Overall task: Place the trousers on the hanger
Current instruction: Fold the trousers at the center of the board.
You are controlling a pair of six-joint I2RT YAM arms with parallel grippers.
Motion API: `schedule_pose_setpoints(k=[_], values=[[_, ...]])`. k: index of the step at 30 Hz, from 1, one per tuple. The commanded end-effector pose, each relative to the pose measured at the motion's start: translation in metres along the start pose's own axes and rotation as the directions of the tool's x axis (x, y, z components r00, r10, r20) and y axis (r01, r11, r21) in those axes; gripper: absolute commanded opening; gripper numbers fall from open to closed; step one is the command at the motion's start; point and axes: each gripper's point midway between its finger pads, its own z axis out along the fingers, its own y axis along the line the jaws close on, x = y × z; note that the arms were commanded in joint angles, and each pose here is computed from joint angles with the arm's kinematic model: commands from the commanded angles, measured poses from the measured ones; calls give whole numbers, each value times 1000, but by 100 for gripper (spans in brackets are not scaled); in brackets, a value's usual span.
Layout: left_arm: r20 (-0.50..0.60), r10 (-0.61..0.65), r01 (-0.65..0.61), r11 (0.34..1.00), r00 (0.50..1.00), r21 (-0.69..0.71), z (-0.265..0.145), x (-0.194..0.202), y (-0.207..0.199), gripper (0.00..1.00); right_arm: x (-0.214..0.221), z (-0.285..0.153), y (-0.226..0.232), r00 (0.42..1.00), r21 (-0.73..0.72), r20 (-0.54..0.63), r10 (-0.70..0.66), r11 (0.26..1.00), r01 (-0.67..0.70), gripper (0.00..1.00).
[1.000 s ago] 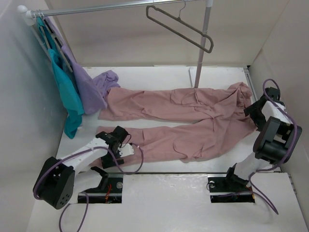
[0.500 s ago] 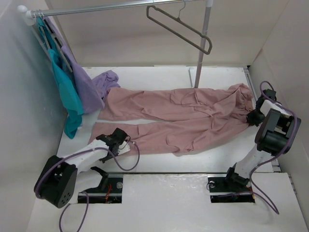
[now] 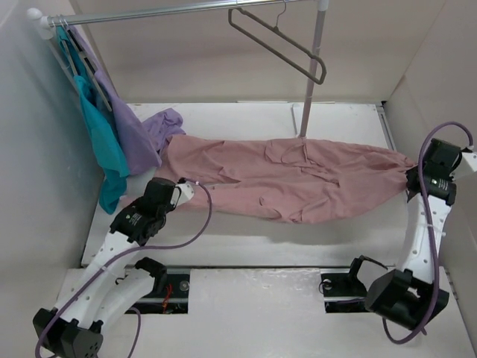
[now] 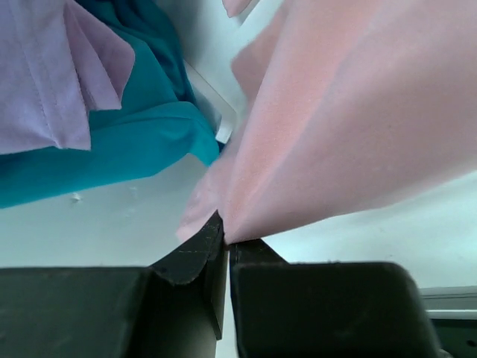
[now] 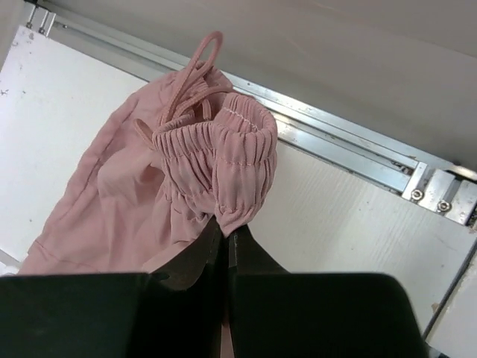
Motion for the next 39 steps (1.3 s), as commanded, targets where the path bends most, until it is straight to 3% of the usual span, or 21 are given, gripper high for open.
schedule_pose_setpoints(k=[1, 6, 8, 9, 11, 12, 15, 20, 27, 30, 32, 33, 35, 36, 37, 39], values=[[-9, 77, -77, 997, 997, -7, -1, -6, 12, 0, 5, 0, -18, 999, 69, 4, -34, 997, 33, 0], [49, -17, 19, 999, 999, -46, 12, -73, 66, 0, -23, 6, -2, 996, 75, 22, -83, 994, 81, 0], [9, -48, 48, 999, 999, 8, 41, -93, 73, 0, -22, 27, 10, 992, 73, -22, -125, 989, 126, 0], [43, -99, 100, 995, 994, -21, 40, -115, 100, 0, -21, 34, 16, 989, 65, -49, -142, 987, 145, 0], [-61, -82, 86, 994, 995, 71, 75, -121, 91, 0, -22, 58, 26, 975, 88, -108, -192, 976, 202, 0], [-55, -125, 128, 990, 991, 54, 79, -131, 112, 0, -21, 66, 28, 969, 95, -131, -211, 970, 224, 0], [-114, -141, 152, 984, 983, 96, 115, -136, 111, 0, -18, 90, 36, 945, 110, -194, -264, 951, 288, 0], [-97, -185, 191, 980, 978, 61, 139, -158, 135, 0, -40, 100, 61, 952, 125, -129, -279, 948, 294, 0], [-130, -215, 221, 975, 968, 32, 194, -173, 150, 0, -46, 126, 96, 929, 174, -141, -341, 916, 362, 0], [-153, -225, 231, 973, 962, 22, 215, -170, 154, 0, -35, 139, 114, 909, 171, -163, -384, 896, 410, 6], [-165, -217, 226, 974, 962, 32, 230, -171, 146, 0, -19, 154, 121, 893, 169, -196, -406, 883, 439, 27], [-161, -220, 227, 973, 962, 28, 236, -173, 146, 7, -18, 159, 123, 892, 169, -198, -407, 882, 440, 41], [-176, -226, 232, 973, 958, 12, 248, -168, 145, 37, -6, 170, 135, 877, 158, -219, -428, 871, 465, 70], [-176, -237, 241, 971, 955, 0, 254, -171, 147, 59, -2, 174, 145, 870, 142, -227, -438, 869, 474, 74], [-165, -253, 255, 967, 953, -11, 258, -175, 149, 67, -8, 167, 152, 868, 128, -212, -449, 868, 480, 74], [-186, -264, 266, 964, 946, -15, 269, -176, 146, 77, -3, 170, 160, 852, 130, -215, -478, 850, 510, 84]])
